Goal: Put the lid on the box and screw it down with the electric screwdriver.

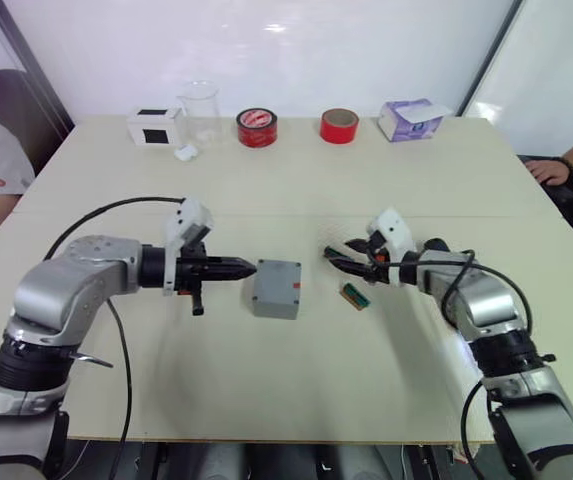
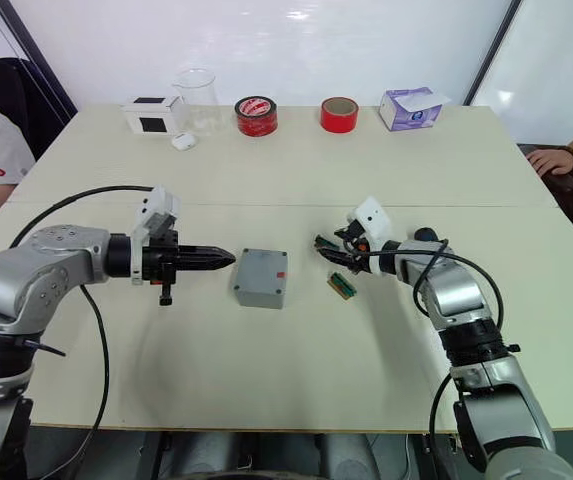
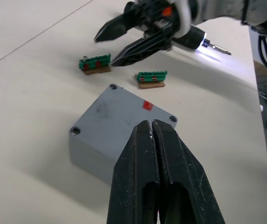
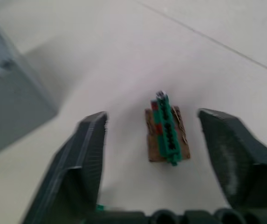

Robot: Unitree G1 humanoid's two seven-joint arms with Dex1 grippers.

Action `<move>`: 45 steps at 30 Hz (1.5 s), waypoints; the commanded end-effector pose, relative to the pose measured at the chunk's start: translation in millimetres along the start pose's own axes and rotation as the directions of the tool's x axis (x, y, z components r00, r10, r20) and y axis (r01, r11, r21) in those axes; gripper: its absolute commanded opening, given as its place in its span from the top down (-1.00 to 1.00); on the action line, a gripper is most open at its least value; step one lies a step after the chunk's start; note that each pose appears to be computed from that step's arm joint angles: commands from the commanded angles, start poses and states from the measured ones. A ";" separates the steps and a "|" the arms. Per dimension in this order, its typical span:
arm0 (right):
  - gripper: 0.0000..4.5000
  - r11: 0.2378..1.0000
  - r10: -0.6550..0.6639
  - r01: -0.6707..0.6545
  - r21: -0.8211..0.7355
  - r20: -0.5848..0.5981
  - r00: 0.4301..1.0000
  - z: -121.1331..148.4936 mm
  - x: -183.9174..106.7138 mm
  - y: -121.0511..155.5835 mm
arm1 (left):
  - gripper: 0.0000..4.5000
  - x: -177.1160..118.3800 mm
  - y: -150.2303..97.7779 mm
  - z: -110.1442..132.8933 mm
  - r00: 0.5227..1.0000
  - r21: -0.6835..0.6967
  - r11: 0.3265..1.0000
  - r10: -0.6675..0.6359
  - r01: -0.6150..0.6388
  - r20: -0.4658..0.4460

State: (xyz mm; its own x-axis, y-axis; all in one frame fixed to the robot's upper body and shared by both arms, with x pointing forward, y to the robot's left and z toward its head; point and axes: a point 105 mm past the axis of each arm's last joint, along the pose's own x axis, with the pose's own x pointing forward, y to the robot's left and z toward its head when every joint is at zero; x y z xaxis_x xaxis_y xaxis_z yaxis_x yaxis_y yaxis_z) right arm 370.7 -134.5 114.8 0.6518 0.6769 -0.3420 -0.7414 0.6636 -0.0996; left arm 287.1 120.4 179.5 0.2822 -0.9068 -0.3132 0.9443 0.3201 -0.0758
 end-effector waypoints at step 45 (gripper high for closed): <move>0.96 0.999 -0.013 0.020 -0.051 0.124 0.992 35.6 7.6 -13.2 | 1.00 -4.6 -2.8 -0.2 0.999 0.017 0.999 0.043 -0.043 0.005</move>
State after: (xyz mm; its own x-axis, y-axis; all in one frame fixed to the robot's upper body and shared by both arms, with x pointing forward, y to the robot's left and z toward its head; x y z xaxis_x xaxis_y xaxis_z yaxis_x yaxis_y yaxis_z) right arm 389.4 -130.7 121.3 0.6667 0.6839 -0.2963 -0.7362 0.6663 -0.1188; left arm 284.6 124.0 171.9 0.3169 -0.8870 -0.3358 0.9282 0.3629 -0.0827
